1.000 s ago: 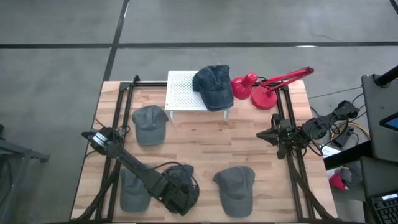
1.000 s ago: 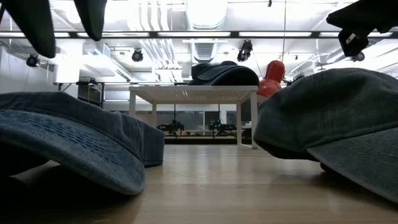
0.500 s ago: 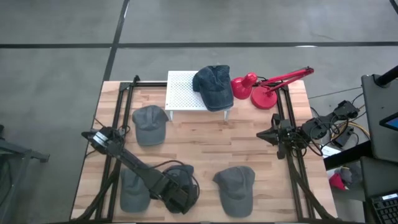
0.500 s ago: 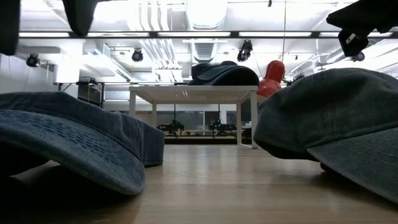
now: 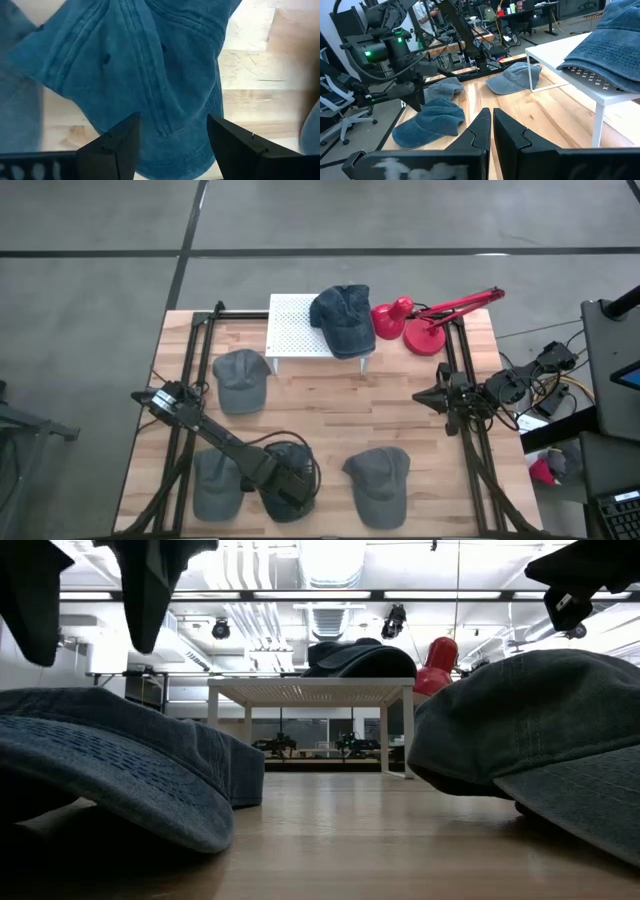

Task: Pick & Place hat
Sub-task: Stack the blue cap on the blue cap on the shelf

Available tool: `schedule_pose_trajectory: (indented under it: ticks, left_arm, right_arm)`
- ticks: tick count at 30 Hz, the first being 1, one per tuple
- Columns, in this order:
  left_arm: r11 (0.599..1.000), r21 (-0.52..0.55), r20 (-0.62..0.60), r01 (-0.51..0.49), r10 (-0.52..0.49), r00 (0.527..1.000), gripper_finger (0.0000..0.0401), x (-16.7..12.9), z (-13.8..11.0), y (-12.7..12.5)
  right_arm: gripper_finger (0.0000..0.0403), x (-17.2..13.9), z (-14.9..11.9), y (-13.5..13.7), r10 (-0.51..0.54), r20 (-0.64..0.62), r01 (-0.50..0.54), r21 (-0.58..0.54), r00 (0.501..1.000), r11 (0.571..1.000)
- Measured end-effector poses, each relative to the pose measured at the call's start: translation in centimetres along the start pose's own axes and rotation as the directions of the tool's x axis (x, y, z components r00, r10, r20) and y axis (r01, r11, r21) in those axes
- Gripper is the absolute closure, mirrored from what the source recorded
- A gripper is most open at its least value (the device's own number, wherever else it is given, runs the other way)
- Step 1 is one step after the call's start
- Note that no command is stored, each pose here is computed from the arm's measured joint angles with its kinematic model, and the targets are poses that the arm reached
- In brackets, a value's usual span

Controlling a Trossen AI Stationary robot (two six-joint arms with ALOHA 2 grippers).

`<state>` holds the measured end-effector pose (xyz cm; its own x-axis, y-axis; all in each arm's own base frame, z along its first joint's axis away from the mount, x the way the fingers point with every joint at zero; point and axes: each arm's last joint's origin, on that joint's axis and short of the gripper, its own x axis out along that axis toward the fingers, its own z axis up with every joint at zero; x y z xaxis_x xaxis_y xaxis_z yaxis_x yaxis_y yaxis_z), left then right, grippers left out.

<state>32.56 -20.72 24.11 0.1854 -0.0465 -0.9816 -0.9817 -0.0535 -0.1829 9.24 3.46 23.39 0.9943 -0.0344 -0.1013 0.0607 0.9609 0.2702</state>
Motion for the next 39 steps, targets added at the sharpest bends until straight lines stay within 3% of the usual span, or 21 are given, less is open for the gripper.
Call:
schedule_pose_trajectory:
  ticks: [12,24,28,39]
  left_arm:
    - [0.994,-0.051,-0.018,-0.1,0.099,0.995,0.0183,4.2,1.5,1.4]
    - [0.993,-0.111,-0.111,0.049,-0.061,0.992,0.0188,10.2,3.7,2.5]
    - [0.986,-0.121,-0.123,0.118,-0.133,0.984,0.0223,11.1,4.0,2.6]
    - [0.979,-0.068,-0.035,0.192,-0.195,0.98,0.0386,11.3,4.3,2.4]
  right_arm:
    - [0.0385,0.0,0.0,0.0,-0.001,0.0,0.001,0.0,1.0,1.0]
    - [0.0385,0.0,0.0,0.0,-0.001,0.0,0.001,0.0,1.0,1.0]
    - [0.0385,0.0,0.0,0.0,-0.002,-0.001,0.002,0.0,1.0,1.0]
    - [0.0385,0.0,0.0,0.0,-0.004,0.0,0.004,0.0,1.0,1.0]
